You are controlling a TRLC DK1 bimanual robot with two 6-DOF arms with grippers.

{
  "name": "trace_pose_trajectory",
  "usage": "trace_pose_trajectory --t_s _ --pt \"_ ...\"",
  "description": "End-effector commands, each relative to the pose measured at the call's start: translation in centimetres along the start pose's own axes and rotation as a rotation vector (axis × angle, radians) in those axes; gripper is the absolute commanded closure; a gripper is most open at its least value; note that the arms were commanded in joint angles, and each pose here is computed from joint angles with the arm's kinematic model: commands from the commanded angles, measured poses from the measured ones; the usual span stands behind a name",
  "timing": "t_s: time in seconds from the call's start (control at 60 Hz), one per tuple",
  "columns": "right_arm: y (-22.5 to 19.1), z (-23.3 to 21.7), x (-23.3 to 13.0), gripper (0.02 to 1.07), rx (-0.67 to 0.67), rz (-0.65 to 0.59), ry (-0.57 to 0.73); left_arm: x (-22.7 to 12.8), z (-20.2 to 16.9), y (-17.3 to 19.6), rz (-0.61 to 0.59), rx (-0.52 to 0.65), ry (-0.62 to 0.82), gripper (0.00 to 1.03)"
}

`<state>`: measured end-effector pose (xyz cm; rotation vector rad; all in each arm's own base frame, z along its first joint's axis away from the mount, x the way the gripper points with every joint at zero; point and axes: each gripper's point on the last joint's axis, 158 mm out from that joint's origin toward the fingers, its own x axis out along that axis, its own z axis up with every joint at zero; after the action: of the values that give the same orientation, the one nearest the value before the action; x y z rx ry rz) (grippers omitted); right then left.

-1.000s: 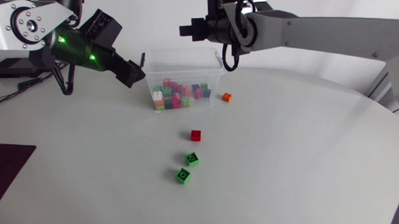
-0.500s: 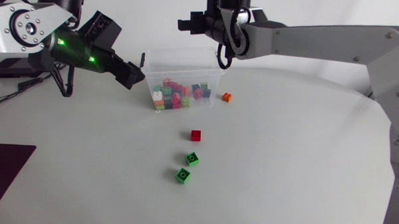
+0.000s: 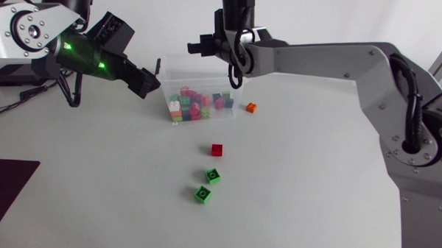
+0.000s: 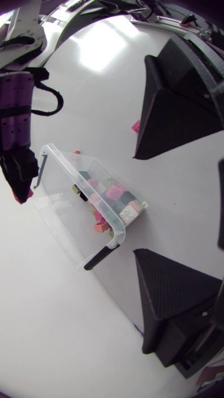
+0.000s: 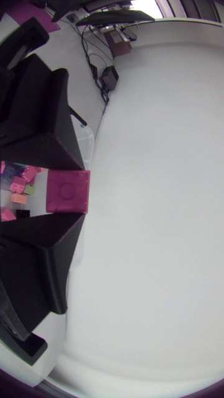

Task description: Place the duplo bricks in the container

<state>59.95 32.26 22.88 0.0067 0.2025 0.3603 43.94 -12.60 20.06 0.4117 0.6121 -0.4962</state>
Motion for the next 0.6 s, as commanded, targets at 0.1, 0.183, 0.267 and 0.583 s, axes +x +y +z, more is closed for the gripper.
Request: trace_pose_trajectory --t_s 0.1,0.183,0.267,0.583 --pt "0.1 -0.6 1.2 0.1 0.004 -0.015 0.061 -0.6 0.2 -0.4 0.01 -0.017 -0.014 0.04" --pt "0.1 -0.7 1.2 0.06 0.002 -0.015 0.068 -0.7 0.3 -0.6 0.011 -0.012 -0.015 0.04" --pt "0.1 -0.7 1.2 0.06 0.002 -0.016 0.079 -0.8 0.5 -0.8 0.012 -0.01 -0.018 0.04" --pt "-2.9 0.3 -1.5 0.06 0.04 -0.056 0.117 -1.6 0.8 -0.9 0.019 -0.005 -0.028 0.04"
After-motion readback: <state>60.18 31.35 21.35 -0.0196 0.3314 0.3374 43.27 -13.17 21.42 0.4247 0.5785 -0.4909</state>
